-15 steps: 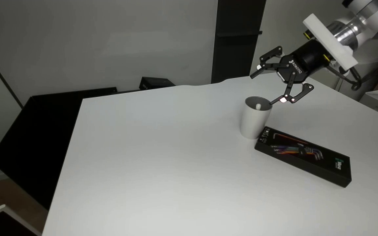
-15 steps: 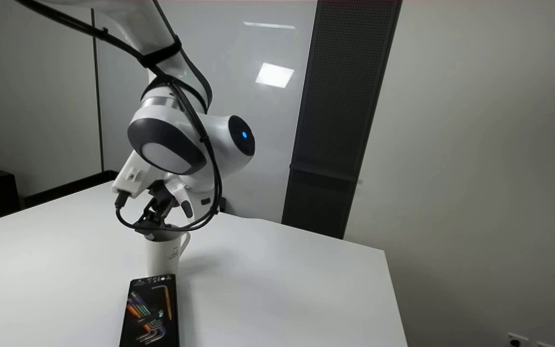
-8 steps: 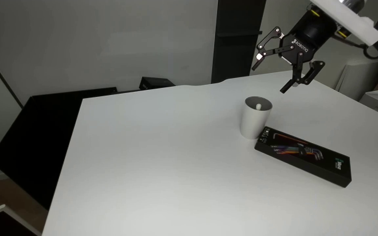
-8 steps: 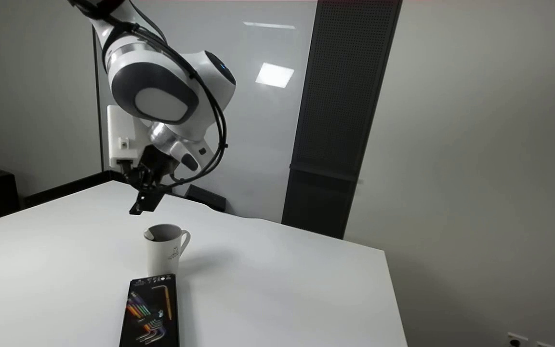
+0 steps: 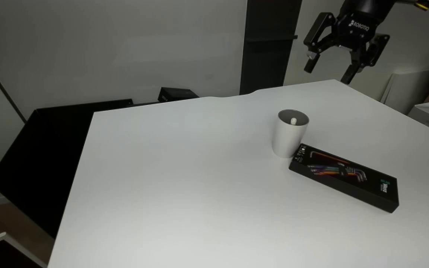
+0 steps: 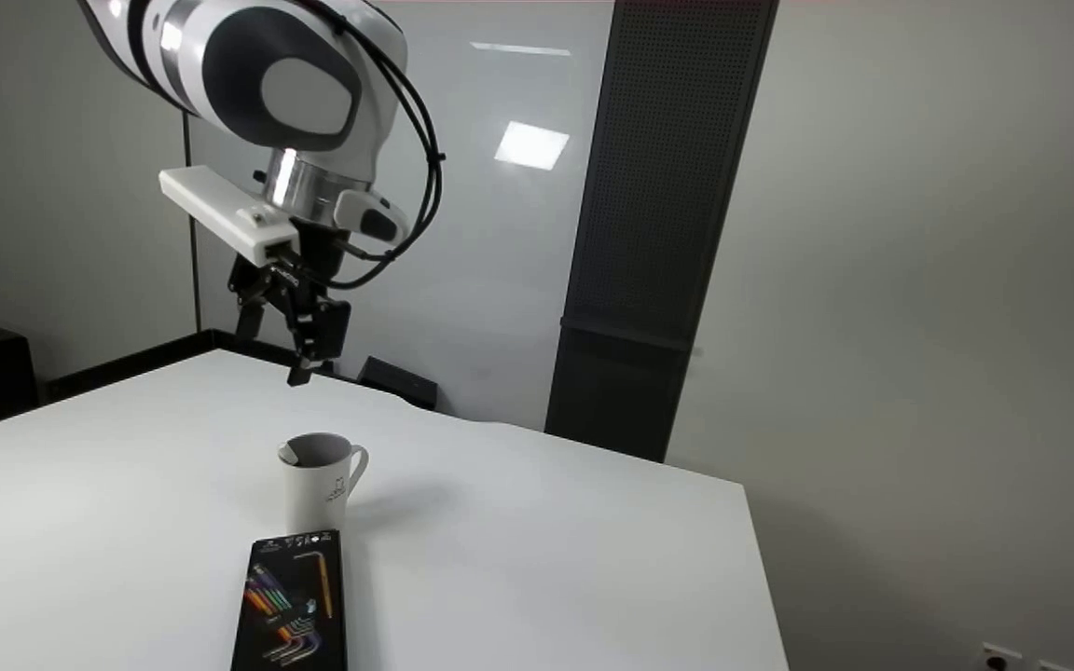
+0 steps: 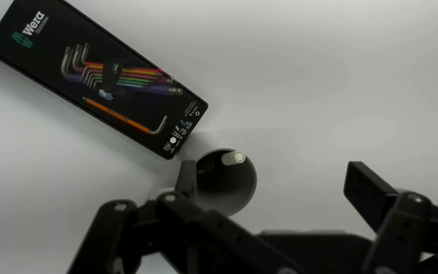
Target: Put the marker into the mug.
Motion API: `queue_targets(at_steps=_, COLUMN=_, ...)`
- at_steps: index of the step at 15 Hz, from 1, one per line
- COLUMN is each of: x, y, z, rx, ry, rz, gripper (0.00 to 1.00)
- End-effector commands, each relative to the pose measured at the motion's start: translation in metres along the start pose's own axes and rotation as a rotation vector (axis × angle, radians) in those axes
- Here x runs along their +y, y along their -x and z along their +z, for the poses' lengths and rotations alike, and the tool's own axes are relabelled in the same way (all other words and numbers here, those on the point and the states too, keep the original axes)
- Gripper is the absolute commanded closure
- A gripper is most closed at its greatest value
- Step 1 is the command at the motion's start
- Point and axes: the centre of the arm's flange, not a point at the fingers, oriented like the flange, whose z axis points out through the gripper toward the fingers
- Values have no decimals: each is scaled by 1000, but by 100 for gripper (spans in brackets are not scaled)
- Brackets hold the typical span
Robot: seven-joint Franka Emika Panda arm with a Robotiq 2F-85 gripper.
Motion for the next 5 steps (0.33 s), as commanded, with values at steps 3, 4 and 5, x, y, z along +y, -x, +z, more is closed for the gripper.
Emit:
queue_targets(at_steps=3, x=-8, y=-1, z=-10, rx=58, ry=52, rz=-101, gripper=0)
queue_targets(at_steps=4, x=-9, y=-1, z=-9, rx=56, ry=52, rz=-101, gripper=0)
queue_targets(at_steps=5, x=-8, y=-1, z=-8, rx=54, ry=52, rz=-100, gripper=0)
